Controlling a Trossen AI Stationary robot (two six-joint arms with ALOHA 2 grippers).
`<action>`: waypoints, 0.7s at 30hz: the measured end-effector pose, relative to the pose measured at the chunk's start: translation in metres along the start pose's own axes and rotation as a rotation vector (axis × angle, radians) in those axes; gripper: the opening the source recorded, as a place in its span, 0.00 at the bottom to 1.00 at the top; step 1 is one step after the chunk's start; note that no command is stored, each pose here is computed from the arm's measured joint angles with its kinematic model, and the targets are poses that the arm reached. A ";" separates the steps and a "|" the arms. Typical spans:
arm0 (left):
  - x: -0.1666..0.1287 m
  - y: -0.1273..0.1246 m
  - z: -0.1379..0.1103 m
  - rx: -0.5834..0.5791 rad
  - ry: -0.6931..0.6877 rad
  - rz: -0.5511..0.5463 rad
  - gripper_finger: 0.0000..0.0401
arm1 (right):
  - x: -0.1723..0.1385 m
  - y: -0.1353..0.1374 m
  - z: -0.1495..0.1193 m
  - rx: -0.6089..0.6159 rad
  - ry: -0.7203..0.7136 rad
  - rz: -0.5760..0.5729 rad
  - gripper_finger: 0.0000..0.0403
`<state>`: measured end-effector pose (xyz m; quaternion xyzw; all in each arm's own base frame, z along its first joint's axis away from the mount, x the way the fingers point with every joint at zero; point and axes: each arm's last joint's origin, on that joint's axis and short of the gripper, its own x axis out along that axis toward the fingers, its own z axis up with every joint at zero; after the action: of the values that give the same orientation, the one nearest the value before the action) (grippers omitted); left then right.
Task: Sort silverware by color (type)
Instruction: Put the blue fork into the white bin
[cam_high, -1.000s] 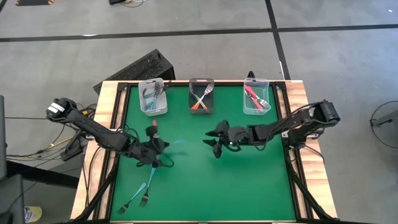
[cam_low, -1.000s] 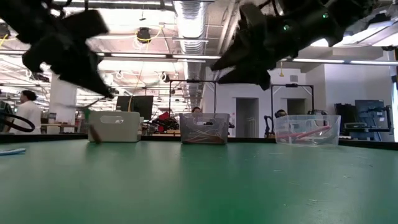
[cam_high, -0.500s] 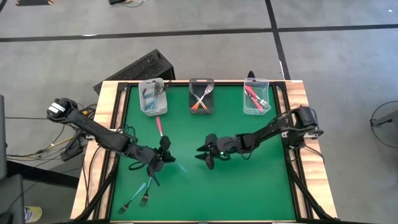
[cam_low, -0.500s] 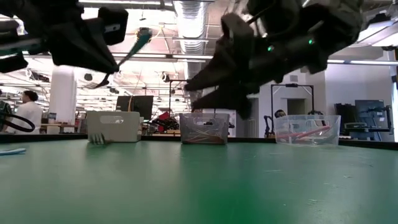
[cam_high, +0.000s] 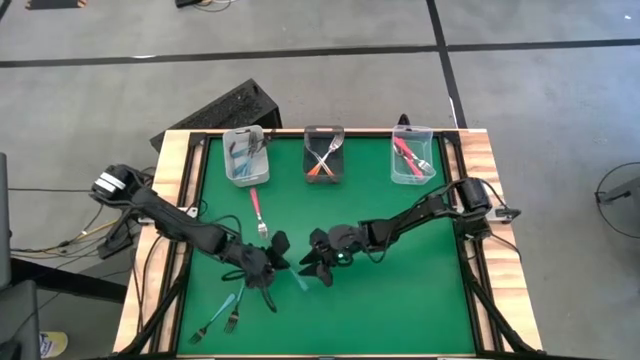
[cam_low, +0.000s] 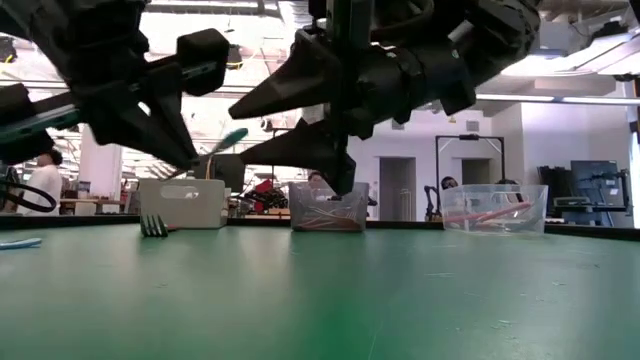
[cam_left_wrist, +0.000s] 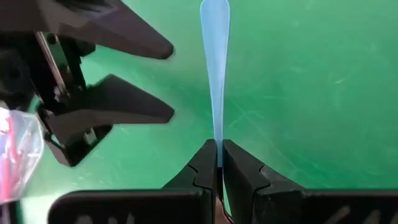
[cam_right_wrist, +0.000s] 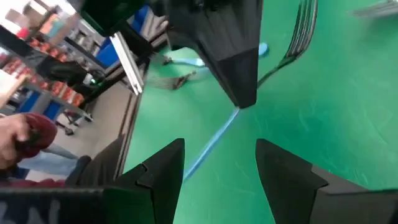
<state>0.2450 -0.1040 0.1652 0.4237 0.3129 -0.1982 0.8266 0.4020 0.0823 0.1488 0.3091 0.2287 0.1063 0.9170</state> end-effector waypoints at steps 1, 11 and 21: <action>0.003 0.002 0.003 0.015 0.003 0.004 0.01 | 0.002 0.000 -0.001 0.002 0.016 -0.008 0.55; 0.006 0.017 0.012 0.103 0.062 0.027 0.02 | 0.007 0.000 -0.007 0.011 0.110 -0.088 0.48; 0.006 0.020 0.011 0.065 0.081 0.066 0.02 | 0.007 0.000 -0.007 -0.029 0.110 -0.081 0.15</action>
<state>0.2650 -0.1022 0.1776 0.4682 0.3251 -0.1637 0.8052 0.4046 0.0879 0.1417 0.2800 0.2893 0.0893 0.9110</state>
